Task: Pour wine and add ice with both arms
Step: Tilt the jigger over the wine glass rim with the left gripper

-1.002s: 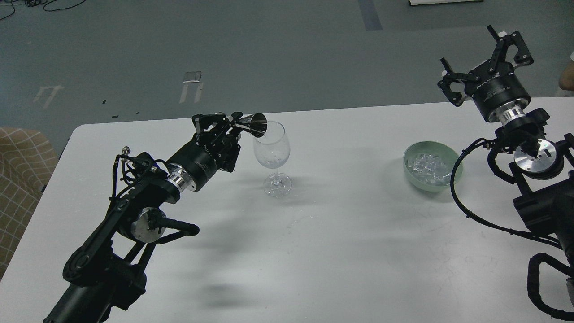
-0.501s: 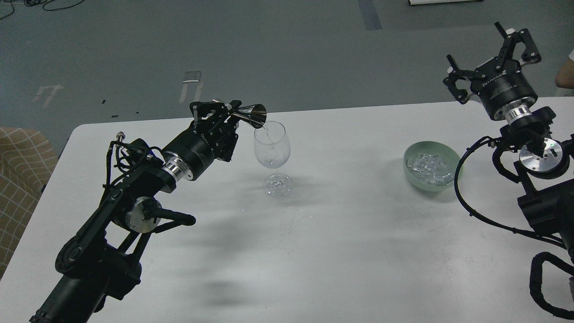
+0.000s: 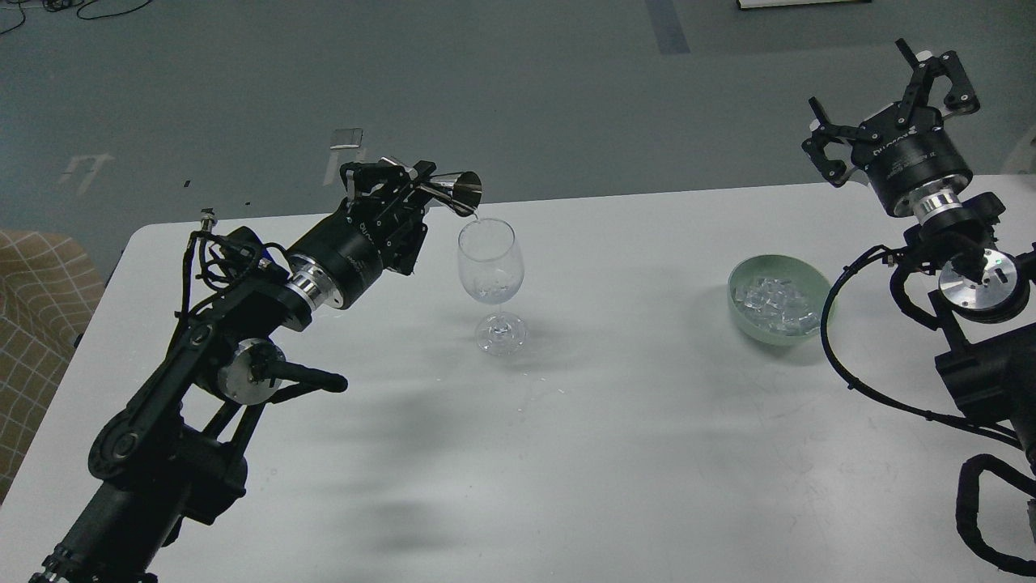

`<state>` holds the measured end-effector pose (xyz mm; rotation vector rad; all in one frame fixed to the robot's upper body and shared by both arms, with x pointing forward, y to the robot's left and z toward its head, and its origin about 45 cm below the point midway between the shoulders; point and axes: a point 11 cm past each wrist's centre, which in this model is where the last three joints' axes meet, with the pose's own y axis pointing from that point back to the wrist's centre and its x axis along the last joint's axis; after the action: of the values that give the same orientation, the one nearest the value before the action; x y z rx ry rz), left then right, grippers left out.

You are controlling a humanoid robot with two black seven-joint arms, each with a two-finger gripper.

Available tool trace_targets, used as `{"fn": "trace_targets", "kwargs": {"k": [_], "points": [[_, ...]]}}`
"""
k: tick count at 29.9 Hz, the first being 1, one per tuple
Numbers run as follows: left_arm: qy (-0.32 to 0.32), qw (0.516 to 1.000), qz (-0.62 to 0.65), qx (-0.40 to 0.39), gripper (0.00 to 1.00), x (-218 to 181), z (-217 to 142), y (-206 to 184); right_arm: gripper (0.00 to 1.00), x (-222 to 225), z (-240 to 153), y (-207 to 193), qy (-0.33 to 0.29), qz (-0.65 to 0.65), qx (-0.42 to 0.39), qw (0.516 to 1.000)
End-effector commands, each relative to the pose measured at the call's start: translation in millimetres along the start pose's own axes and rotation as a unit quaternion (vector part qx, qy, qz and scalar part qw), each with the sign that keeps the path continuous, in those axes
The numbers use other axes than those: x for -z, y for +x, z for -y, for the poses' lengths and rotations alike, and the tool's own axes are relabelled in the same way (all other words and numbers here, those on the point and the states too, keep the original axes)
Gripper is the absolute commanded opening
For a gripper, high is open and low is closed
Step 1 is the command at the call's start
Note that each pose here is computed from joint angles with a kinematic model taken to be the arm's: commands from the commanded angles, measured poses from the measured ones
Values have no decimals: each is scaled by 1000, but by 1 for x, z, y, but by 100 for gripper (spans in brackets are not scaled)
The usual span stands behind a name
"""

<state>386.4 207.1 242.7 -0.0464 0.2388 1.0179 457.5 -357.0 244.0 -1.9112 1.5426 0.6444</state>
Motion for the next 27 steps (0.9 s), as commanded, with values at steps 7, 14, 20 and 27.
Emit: {"fn": "trace_targets", "kwargs": {"k": [7,14,20,27], "points": [[8,999,47,15,0,-5,-1,-7,100,6,-1,3,2,-6,-2,1000],[18,996,83,27,0,-8,0,-12,100,5,-1,2,2,-5,0,1000],[24,991,130,25,0,-7,2,-13,100,7,-2,3,4,-5,-1,1000],[27,986,157,38,0,-11,8,-21,100,10,-3,5,6,-8,-3,1000]]}}
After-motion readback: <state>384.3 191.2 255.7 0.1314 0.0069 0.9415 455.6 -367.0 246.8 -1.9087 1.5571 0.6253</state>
